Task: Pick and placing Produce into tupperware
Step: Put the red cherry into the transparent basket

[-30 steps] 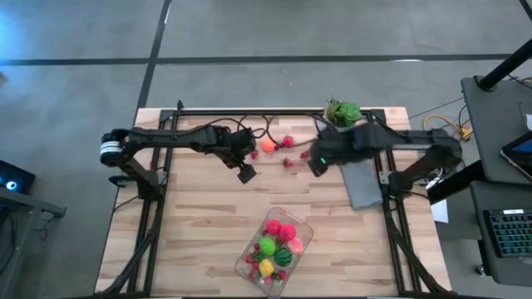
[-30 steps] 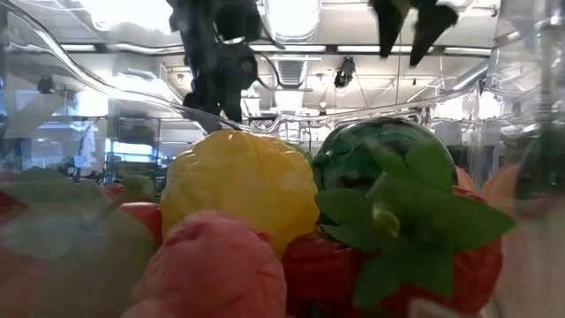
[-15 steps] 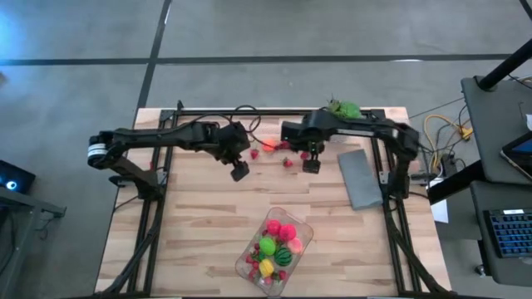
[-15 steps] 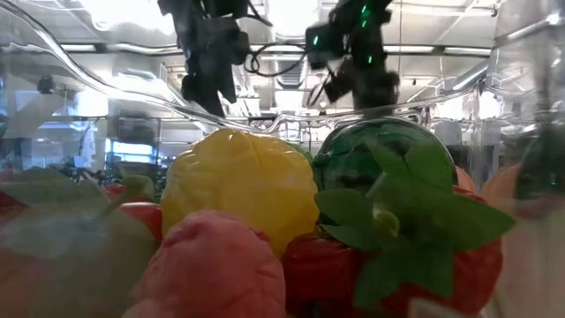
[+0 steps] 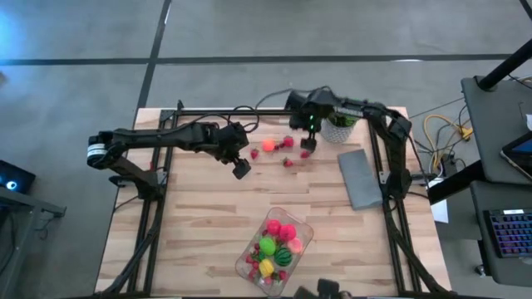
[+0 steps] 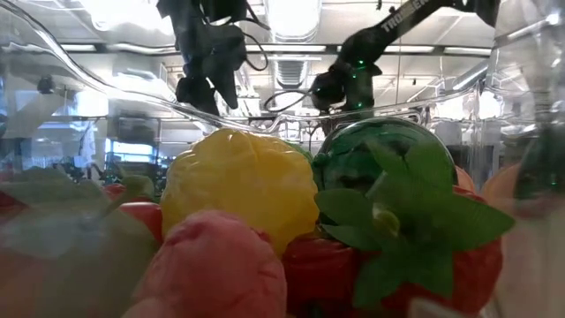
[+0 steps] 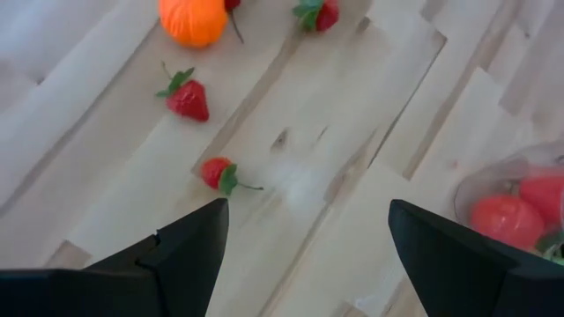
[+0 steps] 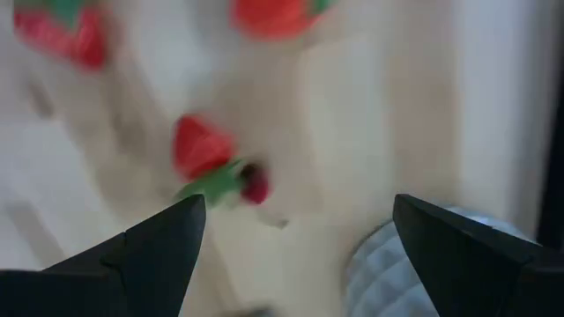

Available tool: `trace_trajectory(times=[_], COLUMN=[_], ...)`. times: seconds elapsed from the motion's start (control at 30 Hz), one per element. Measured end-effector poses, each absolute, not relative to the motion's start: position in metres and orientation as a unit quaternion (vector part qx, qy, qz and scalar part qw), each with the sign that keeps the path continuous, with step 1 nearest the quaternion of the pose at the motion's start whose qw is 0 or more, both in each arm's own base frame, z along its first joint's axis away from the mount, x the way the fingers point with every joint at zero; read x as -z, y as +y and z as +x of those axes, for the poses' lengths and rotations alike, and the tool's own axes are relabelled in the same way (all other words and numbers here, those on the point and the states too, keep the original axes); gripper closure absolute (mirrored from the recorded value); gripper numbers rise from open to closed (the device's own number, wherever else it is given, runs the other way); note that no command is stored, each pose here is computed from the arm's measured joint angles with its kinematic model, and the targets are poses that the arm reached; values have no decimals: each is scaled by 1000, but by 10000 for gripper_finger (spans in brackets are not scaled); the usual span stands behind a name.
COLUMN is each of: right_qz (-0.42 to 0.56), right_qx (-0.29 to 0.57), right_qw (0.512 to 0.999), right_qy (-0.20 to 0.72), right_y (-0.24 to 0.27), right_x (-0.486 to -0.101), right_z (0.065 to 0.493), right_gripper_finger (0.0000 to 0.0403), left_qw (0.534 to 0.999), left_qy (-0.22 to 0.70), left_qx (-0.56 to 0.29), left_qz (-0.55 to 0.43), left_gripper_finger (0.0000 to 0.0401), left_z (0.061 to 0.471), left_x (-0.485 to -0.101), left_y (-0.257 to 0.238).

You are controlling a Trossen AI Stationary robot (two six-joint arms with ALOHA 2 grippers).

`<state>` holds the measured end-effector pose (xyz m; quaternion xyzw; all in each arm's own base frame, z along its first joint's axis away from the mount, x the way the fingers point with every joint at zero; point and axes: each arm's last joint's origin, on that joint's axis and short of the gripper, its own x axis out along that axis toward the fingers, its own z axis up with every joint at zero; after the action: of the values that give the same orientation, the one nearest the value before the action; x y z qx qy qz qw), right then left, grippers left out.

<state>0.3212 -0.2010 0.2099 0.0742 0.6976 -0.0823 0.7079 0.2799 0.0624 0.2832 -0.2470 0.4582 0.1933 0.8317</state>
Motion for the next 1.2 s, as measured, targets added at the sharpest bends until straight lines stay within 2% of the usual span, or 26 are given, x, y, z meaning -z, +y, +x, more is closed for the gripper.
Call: trace_trajectory(times=[0.27, 0.57, 0.73, 1.2], right_qz=[97, 47, -1, -41], right_qx=[93, 7, -3, -23], right_qw=[717, 695, 673, 691], right_qy=[684, 717, 740, 721], right_y=[-227, -195, -189, -188], right_x=[-213, -197, -188, -182], right_z=[300, 307, 308, 314], right_gripper_finger=[45, 45, 45, 45], left_qw=[814, 814, 815, 827], left_qy=[467, 467, 469, 479], left_qx=[-220, -243, -241, -234], left_qz=[-266, -247, -242, -180], left_gripper_finger=[104, 104, 104, 104], left_z=[276, 275, 275, 275], left_x=[-271, -269, -269, -269], left_y=[63, 64, 64, 66])
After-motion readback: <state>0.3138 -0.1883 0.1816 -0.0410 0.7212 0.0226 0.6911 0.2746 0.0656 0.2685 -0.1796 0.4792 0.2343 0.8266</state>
